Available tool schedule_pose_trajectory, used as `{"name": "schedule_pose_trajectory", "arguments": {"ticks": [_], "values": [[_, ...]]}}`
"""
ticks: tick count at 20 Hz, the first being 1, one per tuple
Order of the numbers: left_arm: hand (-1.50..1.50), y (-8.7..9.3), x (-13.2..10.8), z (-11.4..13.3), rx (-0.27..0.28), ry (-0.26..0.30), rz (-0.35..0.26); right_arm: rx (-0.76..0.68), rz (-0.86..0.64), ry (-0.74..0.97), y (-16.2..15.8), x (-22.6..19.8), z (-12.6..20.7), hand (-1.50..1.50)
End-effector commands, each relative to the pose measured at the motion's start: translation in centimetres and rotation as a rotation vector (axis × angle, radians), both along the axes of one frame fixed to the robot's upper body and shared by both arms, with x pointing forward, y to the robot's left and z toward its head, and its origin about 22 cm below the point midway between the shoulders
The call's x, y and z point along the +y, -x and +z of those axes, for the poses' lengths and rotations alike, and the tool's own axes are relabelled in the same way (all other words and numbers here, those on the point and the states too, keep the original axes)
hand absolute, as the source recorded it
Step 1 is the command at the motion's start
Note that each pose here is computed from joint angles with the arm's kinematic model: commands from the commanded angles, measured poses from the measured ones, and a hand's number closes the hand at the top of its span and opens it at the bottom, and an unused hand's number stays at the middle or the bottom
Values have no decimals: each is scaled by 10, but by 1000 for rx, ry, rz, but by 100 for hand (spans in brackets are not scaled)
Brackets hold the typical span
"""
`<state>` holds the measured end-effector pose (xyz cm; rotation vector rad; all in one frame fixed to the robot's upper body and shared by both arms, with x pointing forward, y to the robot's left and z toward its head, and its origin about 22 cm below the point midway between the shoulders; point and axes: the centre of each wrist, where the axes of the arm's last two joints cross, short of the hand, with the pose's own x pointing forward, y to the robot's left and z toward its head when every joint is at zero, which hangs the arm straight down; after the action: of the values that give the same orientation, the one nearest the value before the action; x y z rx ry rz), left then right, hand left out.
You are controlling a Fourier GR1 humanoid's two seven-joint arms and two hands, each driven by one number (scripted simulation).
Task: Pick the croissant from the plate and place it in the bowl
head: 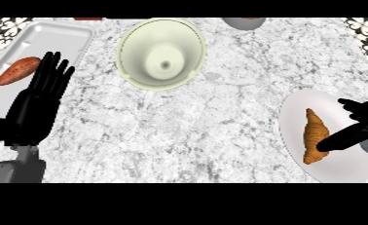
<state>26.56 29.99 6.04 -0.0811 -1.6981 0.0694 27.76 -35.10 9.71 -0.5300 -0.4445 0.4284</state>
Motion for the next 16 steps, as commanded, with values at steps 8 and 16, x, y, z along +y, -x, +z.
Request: {"name": "schedule_pose_trajectory", "arguments": {"ticks": [8,16], "values": [[0,-3,5,-16,12,3,-9,75,-41,27,3,27,-37,-150],[0,-13,-5,-13,-7,3,9,117,-31,22,-16,17,-48,-150]]}}
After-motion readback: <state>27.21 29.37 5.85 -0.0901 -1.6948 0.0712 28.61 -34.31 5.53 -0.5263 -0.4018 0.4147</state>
